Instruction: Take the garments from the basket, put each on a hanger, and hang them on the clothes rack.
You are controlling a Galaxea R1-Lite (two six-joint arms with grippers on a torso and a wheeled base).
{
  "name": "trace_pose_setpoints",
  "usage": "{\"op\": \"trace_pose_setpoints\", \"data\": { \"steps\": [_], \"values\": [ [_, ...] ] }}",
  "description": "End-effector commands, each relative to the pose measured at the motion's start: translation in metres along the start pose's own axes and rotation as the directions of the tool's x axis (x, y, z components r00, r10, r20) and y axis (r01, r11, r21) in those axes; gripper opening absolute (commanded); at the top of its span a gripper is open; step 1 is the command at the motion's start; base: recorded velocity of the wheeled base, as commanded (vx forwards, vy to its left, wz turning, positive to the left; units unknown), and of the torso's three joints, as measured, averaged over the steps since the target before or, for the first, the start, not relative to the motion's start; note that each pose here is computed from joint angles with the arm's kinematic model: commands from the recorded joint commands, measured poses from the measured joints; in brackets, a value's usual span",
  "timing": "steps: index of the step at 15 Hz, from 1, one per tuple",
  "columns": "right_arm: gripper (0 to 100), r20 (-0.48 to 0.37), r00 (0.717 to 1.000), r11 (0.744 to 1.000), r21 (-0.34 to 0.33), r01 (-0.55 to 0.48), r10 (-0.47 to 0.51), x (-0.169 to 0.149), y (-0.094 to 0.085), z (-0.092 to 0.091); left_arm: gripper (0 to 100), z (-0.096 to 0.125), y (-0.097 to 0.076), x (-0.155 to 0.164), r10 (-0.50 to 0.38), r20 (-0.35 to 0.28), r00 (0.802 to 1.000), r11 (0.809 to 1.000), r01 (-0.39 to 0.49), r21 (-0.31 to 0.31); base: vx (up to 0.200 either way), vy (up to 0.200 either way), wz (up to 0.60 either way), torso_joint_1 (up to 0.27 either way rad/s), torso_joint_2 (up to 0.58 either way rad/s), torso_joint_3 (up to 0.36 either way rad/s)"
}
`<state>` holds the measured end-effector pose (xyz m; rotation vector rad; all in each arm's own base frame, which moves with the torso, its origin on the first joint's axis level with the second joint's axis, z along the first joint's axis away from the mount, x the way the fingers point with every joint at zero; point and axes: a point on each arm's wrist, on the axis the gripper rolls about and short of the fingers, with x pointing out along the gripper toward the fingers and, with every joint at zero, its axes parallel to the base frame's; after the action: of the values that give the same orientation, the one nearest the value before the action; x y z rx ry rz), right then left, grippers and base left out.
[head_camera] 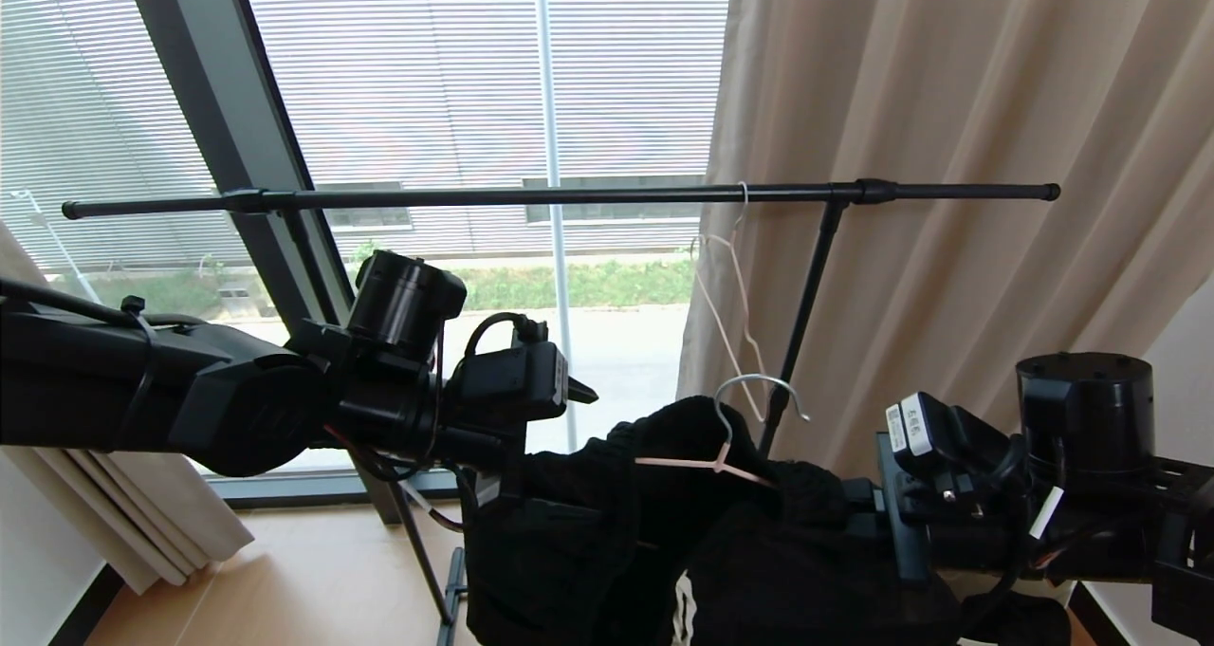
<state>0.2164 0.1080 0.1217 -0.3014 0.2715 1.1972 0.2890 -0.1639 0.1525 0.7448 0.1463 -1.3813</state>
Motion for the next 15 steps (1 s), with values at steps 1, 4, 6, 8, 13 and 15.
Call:
{"op": "trace_pose_setpoints", "data": {
  "steps": [1, 4, 6, 8, 13, 15],
  "values": [
    [0, 0.018, 1.000, 1.000, -0.021, -0.008, 0.009, -0.001, 0.006, 0.001, 100, -0.003, -0.001, 0.002, -0.008, -0.005, 1.000, 1.000, 0.008, -0.009, 0.000, 0.000, 0.00, 0.000, 0.00, 0.000],
    [0, 0.043, 0.999, 0.999, -0.045, 0.000, 0.002, 0.000, 0.007, 0.001, 100, -0.007, -0.006, 0.003, -0.022, -0.015, 1.000, 0.999, 0.021, -0.024, 0.000, 0.000, 0.00, 0.000, 0.00, 0.000],
    [0, 0.045, 0.999, 0.999, -0.051, -0.011, 0.013, 0.001, 0.010, 0.002, 100, -0.007, -0.007, 0.002, -0.023, -0.016, 1.000, 0.999, 0.022, -0.027, 0.000, 0.000, 0.00, 0.000, 0.00, 0.000],
    [0, 0.049, 0.999, 0.998, -0.057, -0.016, 0.019, 0.002, 0.011, 0.003, 100, -0.008, -0.009, 0.002, -0.028, -0.018, 0.999, 0.999, 0.027, -0.030, 0.000, 0.000, 0.00, 0.000, 0.00, 0.000],
    [0, 0.059, 0.998, 0.997, -0.071, -0.027, 0.031, 0.002, 0.016, 0.007, 0, -0.008, -0.012, 0.000, -0.030, -0.019, 0.999, 0.999, 0.029, -0.032, 0.000, 0.000, 0.00, 0.000, 0.00, 0.000],
    [0, 0.058, 0.998, 0.997, -0.070, -0.028, 0.032, 0.002, 0.016, 0.006, 0, -0.006, -0.015, -0.002, -0.031, -0.018, 0.999, 0.999, 0.030, -0.030, 0.000, 0.000, 0.00, 0.000, 0.00, 0.000]
  ]
}}
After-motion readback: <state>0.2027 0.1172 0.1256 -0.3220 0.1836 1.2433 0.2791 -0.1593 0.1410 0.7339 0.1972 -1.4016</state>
